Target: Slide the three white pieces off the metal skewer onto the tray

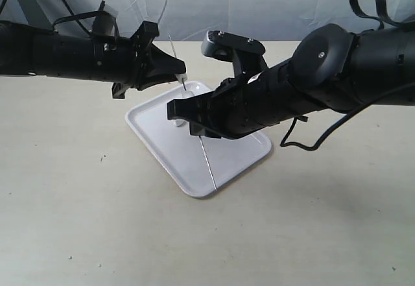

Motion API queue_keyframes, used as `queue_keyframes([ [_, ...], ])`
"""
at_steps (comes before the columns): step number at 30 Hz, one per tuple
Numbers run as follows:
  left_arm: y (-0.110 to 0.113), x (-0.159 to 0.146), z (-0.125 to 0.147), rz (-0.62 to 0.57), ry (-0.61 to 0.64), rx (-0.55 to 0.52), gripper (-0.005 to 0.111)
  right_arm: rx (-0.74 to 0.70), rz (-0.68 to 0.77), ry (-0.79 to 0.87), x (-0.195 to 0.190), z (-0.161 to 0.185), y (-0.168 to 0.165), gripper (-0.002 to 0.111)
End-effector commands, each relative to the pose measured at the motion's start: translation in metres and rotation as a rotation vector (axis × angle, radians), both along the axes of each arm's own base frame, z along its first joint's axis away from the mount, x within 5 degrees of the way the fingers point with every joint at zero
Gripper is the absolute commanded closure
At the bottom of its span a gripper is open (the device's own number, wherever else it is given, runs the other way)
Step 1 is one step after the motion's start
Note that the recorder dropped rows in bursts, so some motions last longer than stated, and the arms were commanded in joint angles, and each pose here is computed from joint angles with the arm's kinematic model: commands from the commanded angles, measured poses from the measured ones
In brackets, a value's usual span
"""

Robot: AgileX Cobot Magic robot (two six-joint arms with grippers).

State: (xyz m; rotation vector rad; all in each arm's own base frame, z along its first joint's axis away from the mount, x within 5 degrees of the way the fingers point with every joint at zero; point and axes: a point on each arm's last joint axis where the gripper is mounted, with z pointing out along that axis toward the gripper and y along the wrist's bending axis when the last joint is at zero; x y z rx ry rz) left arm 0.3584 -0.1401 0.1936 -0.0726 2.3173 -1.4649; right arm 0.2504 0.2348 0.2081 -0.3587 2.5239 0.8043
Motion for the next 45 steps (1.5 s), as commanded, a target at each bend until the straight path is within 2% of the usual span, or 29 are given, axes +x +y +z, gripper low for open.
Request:
queue_keyframes([
  [1,0.002,0.005,0.004,0.076,-0.01,0.001,0.088,-0.009,0.035,0.024,-0.002,-0.001,0.001,0.109],
  [6,0.005,0.01,0.003,0.138,-0.031,0.024,0.088,-0.021,0.065,0.049,-0.006,-0.002,0.001,0.109],
  [9,0.009,0.013,0.0,0.17,-0.054,0.077,0.088,-0.032,0.099,0.08,-0.01,-0.004,0.001,0.109],
  [14,0.017,0.019,-0.006,0.26,-0.055,0.165,0.088,-0.093,0.225,0.177,-0.023,-0.008,-0.002,0.109],
  [20,0.021,0.022,-0.008,0.297,-0.065,0.213,0.088,-0.212,0.322,0.28,-0.036,-0.014,-0.011,0.109],
  [22,0.016,0.017,-0.007,0.213,-0.073,0.186,0.088,-0.319,0.318,0.282,-0.035,-0.018,-0.02,0.109],
  [24,0.008,0.007,-0.008,0.079,-0.068,0.186,0.088,-0.406,0.233,0.213,-0.026,-0.018,-0.028,0.109],
  [26,0.007,0.001,-0.011,0.002,-0.057,0.221,0.088,-0.412,0.169,0.139,-0.018,-0.015,-0.029,0.109],
  [29,0.008,-0.005,-0.016,-0.066,-0.027,0.273,0.082,-0.349,0.098,0.048,-0.009,-0.011,-0.025,0.109],
  [33,0.006,-0.009,-0.017,-0.088,0.036,0.253,0.07,-0.277,0.037,-0.022,-0.001,-0.006,-0.02,0.109],
  [39,0.002,-0.011,-0.012,-0.095,0.073,0.167,0.073,-0.217,0.001,-0.086,0.005,-0.002,-0.017,0.109],
  [45,-0.005,-0.013,0.002,-0.128,0.046,0.006,0.074,-0.164,-0.03,-0.154,0.011,0.004,-0.014,0.109],
])
